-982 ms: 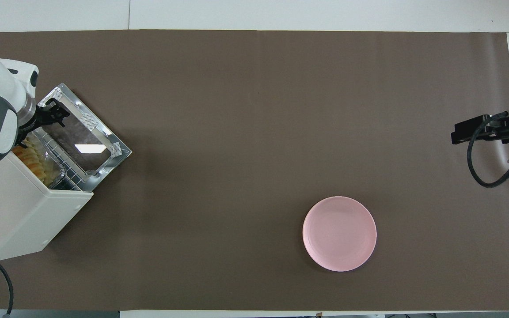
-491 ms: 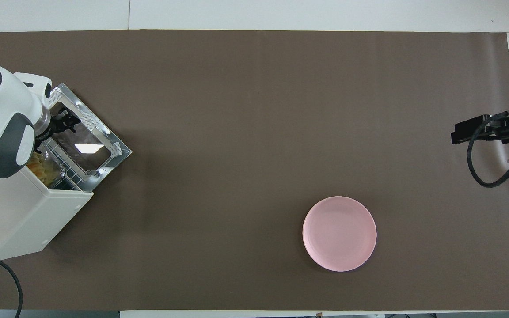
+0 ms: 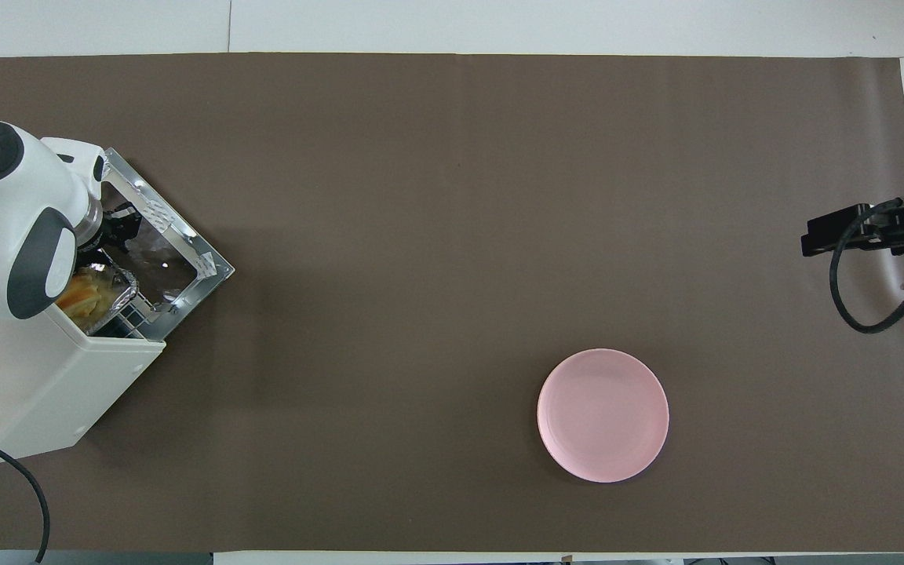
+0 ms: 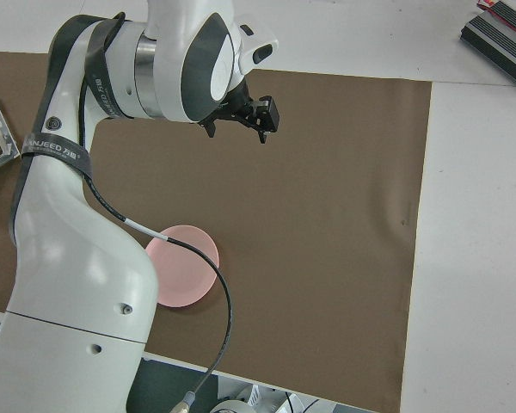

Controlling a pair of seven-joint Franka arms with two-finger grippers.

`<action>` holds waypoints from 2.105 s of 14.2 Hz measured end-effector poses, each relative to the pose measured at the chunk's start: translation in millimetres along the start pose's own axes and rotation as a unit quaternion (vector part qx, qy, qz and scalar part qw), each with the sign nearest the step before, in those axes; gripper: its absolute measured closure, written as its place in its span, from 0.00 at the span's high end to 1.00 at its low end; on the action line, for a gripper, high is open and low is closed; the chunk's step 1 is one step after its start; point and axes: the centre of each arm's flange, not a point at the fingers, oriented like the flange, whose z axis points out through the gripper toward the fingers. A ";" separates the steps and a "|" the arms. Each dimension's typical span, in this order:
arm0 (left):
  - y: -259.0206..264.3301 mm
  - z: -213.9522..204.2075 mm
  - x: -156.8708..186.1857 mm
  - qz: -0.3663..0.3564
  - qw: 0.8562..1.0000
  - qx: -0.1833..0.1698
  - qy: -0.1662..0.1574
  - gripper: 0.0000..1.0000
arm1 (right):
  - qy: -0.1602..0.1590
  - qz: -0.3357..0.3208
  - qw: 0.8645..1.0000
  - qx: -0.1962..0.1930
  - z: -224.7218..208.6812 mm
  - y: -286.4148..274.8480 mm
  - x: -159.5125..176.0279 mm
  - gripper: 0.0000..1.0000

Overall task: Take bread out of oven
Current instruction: 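Reach the left gripper into the oven and grasp the foil tray, then pull the foil tray out of the oven with the left gripper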

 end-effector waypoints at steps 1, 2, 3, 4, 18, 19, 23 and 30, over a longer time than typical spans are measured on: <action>4.7 -4.4 2.6 0.002 1.000 -0.006 0.007 0.09 | 0.000 0.000 1.000 0.000 0.0 0.0 0.0 1.00; 11.8 -10.6 6.5 0.008 1.000 -0.013 0.016 0.05 | 0.000 0.000 1.000 0.000 0.0 0.0 0.0 1.00; 23.6 -18.9 9.4 0.023 0.999 -0.022 0.025 0.05 | 0.000 0.000 1.000 0.000 0.0 0.0 0.0 1.00; 43.1 -30.9 8.7 0.042 0.998 -0.033 0.035 0.05 | 0.000 0.000 1.000 0.000 0.0 0.0 0.0 1.00; 341.8 -144.5 -272.5 0.245 0.949 -0.195 -0.045 0.05 | 0.000 0.000 1.000 0.000 0.0 0.0 0.0 1.00; 351.6 -144.7 -300.7 0.263 0.944 -0.196 -0.044 0.05 | 0.000 0.000 1.000 0.000 0.0 0.0 0.0 1.00; 369.5 -134.2 -349.8 0.289 0.931 -0.219 -0.029 0.05 | 0.000 0.000 1.000 0.000 0.0 0.0 0.0 1.00; 364.9 -124.8 -346.6 0.301 0.930 -0.210 -0.029 0.54 | 0.000 0.000 1.000 0.000 0.0 0.4 0.0 1.00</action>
